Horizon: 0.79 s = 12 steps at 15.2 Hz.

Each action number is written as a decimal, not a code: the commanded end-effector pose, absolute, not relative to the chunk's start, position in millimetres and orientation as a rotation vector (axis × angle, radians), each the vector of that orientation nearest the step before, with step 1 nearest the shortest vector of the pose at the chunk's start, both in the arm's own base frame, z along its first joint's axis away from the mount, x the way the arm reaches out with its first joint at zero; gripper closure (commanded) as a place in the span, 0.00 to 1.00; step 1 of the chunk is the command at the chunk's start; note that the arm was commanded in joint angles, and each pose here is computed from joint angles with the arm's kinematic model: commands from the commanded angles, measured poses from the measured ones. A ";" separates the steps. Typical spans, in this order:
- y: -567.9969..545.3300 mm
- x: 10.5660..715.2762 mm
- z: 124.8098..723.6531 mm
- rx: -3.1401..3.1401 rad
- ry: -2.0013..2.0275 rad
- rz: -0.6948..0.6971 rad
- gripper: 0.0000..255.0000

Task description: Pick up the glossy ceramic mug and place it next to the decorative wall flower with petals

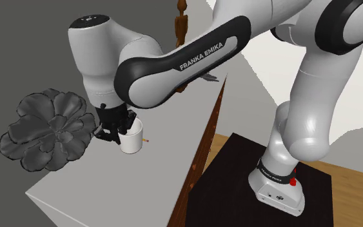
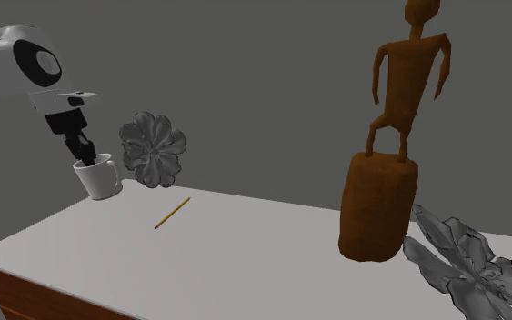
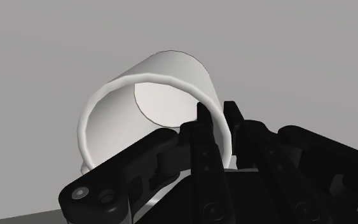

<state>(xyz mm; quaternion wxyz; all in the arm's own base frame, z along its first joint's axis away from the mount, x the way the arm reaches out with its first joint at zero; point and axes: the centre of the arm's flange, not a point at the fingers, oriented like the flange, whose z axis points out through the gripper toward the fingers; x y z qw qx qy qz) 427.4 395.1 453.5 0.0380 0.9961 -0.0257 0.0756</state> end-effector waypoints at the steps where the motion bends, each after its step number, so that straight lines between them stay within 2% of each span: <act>1: 394.1 428.4 442.8 3.056 -0.079 0.233 1.00; 12: 394.1 428.4 384.7 3.056 -0.079 0.233 1.00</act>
